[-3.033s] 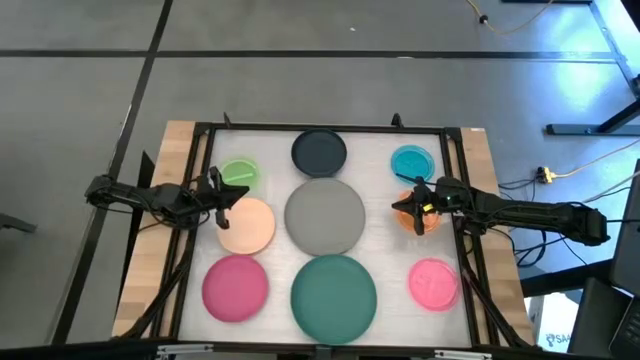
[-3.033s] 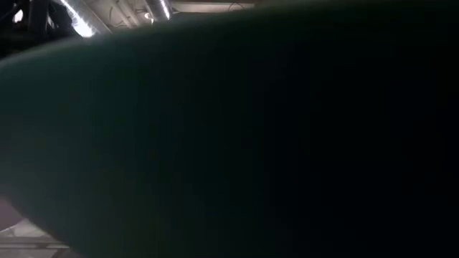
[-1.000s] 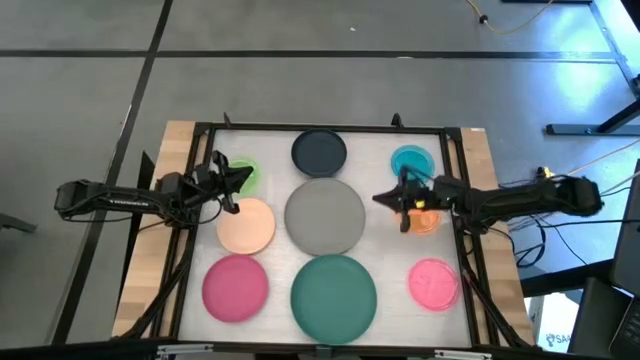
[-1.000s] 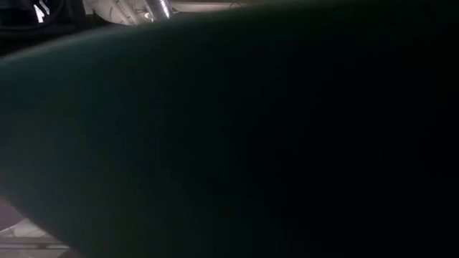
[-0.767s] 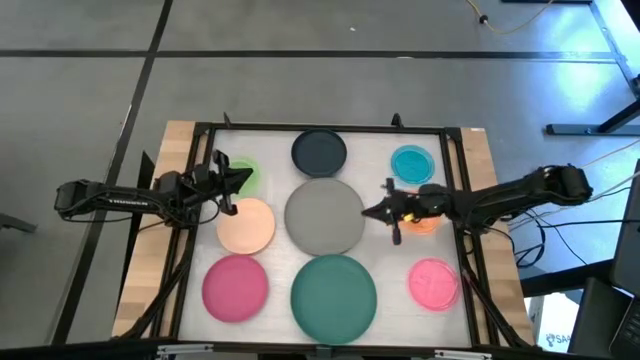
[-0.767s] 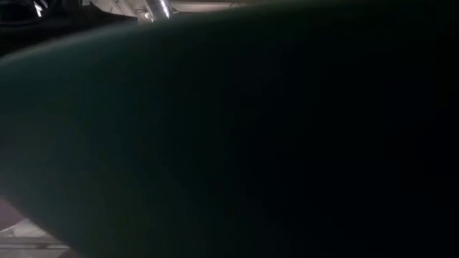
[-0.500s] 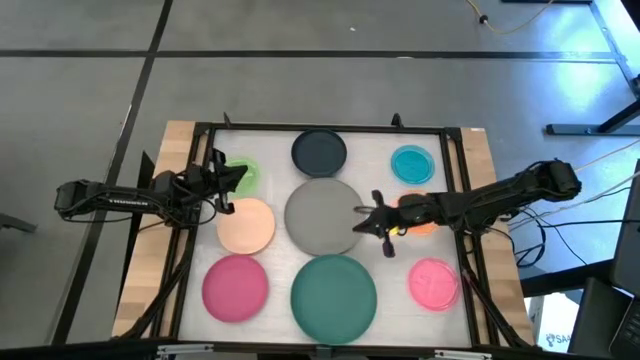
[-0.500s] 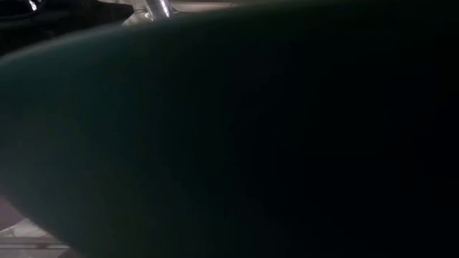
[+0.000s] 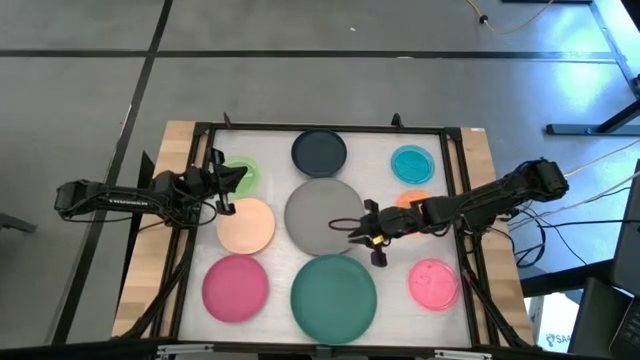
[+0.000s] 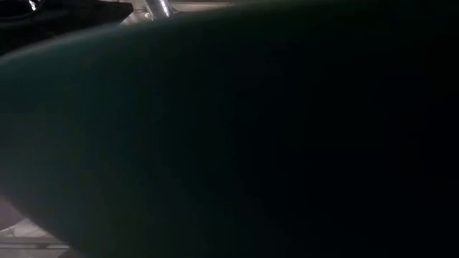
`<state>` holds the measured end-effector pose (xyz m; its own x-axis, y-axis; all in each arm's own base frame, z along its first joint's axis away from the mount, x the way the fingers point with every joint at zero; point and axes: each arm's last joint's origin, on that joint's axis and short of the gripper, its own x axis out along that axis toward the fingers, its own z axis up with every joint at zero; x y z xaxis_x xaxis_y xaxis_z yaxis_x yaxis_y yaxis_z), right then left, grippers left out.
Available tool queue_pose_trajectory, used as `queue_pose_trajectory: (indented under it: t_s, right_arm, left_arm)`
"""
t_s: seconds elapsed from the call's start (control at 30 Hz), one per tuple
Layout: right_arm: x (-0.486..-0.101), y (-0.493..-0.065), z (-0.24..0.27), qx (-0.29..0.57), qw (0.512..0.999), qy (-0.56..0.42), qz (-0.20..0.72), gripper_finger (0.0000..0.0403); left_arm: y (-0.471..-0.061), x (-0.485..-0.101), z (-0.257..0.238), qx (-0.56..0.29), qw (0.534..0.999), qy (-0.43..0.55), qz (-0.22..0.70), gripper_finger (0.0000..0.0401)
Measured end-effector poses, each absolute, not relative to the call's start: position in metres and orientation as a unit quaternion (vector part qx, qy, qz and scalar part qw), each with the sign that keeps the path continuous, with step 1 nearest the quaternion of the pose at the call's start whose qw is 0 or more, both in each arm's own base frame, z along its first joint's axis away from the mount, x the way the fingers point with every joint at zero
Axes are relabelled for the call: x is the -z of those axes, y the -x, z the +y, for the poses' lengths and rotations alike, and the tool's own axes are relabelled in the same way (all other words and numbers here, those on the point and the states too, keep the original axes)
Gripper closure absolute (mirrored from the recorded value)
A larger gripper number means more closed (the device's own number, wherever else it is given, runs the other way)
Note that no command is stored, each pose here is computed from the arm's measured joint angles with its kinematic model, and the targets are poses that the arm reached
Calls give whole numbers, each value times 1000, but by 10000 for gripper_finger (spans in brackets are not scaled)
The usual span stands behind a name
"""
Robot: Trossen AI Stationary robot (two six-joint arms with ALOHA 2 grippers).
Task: Stack plastic plates
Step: Stack the dark green plate on top of the gray plate
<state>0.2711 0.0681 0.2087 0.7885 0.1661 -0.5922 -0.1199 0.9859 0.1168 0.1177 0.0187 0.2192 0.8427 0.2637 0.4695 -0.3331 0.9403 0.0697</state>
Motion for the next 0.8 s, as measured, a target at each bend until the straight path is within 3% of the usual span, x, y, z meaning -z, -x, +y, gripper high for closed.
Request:
queue_pose_trajectory:
  t_s: [0.17,0.3,0.5,0.8]
  right_arm:
    - [-203,-267,68,-82,932,-38,350,260]
    - [-202,-266,68,-87,930,-29,356,230]
    - [-197,-269,70,-98,922,-72,368,224]
    - [-161,-278,80,-101,891,-96,432,223]
  left_arm:
    - [-118,-219,19,-156,957,-74,-235,390]
    - [-116,-223,19,-159,951,-73,-254,390]
    - [-114,-225,18,-160,948,-72,-265,390]
    - [-114,-225,19,-162,948,-72,-265,390]
